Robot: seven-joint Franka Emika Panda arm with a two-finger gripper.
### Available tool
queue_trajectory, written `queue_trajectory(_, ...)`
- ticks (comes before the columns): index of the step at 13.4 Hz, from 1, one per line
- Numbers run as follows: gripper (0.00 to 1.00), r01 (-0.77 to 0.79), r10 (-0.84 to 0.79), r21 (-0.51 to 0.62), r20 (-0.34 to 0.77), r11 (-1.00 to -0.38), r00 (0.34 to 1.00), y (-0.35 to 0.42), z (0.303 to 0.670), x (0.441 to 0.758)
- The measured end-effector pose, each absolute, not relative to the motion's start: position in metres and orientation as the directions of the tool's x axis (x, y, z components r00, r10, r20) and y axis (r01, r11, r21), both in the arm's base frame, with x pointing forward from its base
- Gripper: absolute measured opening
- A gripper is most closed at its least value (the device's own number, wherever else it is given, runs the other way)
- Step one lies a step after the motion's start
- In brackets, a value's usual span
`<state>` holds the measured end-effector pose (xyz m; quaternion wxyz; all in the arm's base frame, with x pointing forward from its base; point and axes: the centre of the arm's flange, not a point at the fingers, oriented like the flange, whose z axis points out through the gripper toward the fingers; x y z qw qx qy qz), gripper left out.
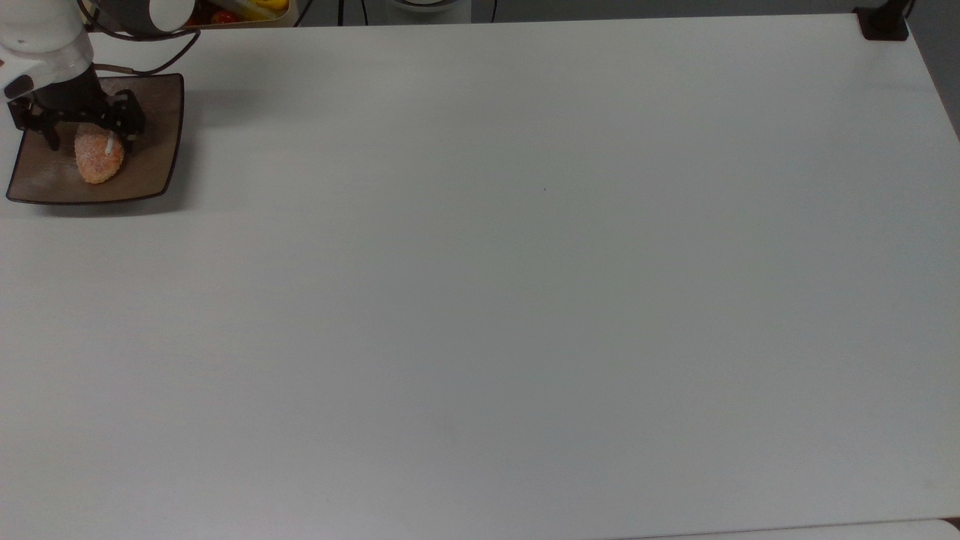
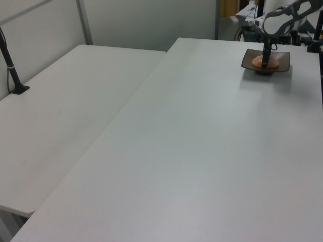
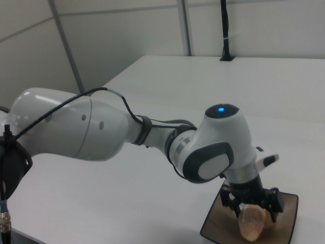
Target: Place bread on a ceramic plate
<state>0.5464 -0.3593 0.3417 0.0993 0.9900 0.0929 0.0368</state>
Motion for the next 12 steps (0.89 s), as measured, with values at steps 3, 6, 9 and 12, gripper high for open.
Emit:
queue_trajectory(3, 1.00, 0.179, 0.188, 0.172, 0.040, -0.969, 0.981, -0.342, 0.399, 0.545)
queue_trajectory(6, 1.00, 0.133, 0.144, 0.156, 0.060, -0.979, 0.988, -0.314, 0.464, 0.536)
queue_trajectory(9, 1.00, 0.054, 0.063, 0.114, 0.080, -0.992, 0.995, -0.271, 0.531, 0.527)
queue_trajectory(12, 1.00, -0.027, -0.025, 0.020, 0.091, -0.999, 0.996, -0.231, 0.595, 0.523)
